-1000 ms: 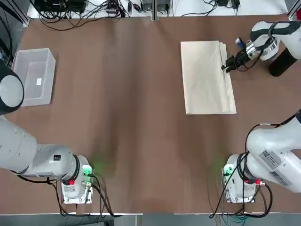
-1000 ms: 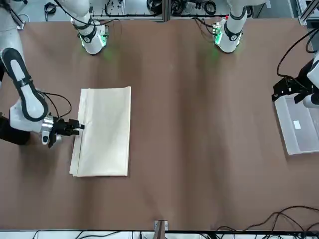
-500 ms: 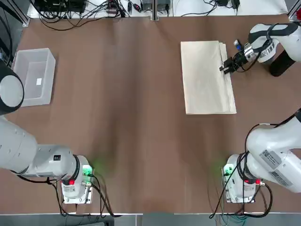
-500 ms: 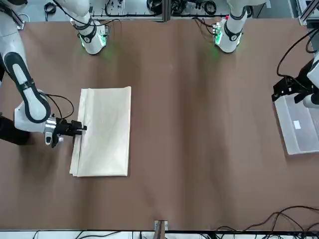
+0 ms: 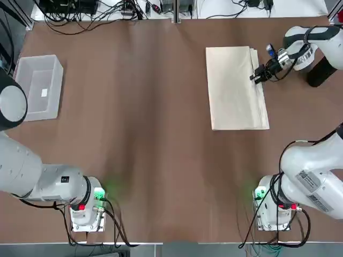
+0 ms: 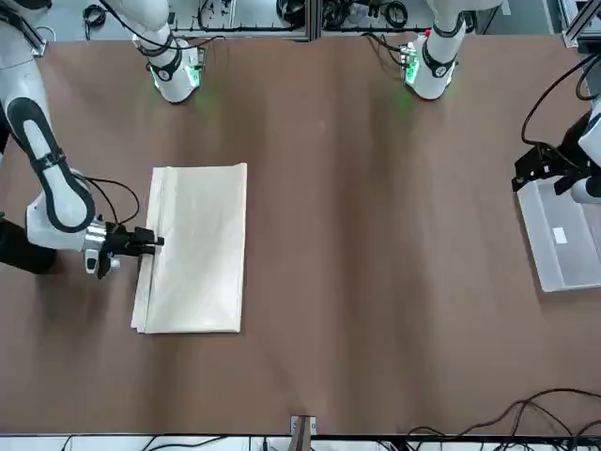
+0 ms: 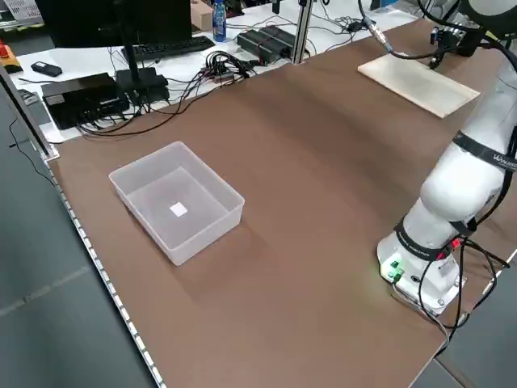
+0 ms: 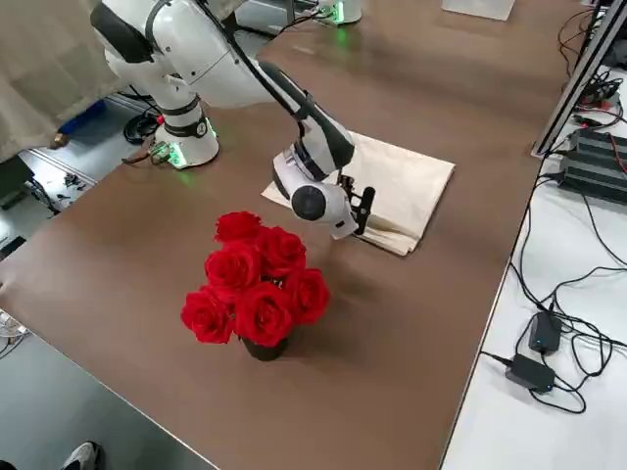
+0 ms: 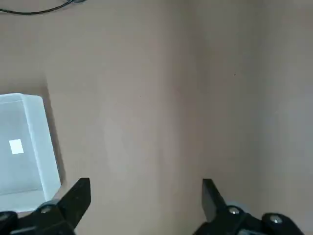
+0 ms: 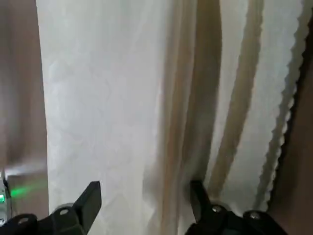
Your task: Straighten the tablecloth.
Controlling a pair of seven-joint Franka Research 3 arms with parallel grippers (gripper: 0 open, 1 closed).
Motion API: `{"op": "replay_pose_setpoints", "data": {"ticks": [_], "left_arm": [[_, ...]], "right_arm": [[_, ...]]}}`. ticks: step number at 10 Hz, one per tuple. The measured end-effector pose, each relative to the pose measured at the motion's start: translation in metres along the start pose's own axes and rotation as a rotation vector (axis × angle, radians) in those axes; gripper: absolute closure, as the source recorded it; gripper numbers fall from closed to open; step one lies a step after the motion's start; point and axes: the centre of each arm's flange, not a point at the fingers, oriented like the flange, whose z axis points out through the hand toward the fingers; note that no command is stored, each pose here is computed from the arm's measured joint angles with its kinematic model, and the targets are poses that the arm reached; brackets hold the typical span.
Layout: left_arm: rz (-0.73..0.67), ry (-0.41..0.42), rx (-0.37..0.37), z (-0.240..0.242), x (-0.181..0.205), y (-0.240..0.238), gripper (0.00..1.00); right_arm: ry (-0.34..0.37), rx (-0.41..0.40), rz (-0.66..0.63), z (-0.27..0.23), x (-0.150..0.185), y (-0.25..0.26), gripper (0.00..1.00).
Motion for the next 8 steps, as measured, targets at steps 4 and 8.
{"op": "replay_pose_setpoints", "data": {"ticks": [4,8], "left_arm": [[0.000,0.000,0.000,0.000,0.000,0.000,0.00],[0.000,0.000,0.000,0.000,0.000,0.000,0.00]], "right_arm": [[-0.011,0.010,0.017,0.001,0.002,-0.006,0.19],[-0.012,0.013,0.011,-0.018,0.010,-0.015,0.19]]}}
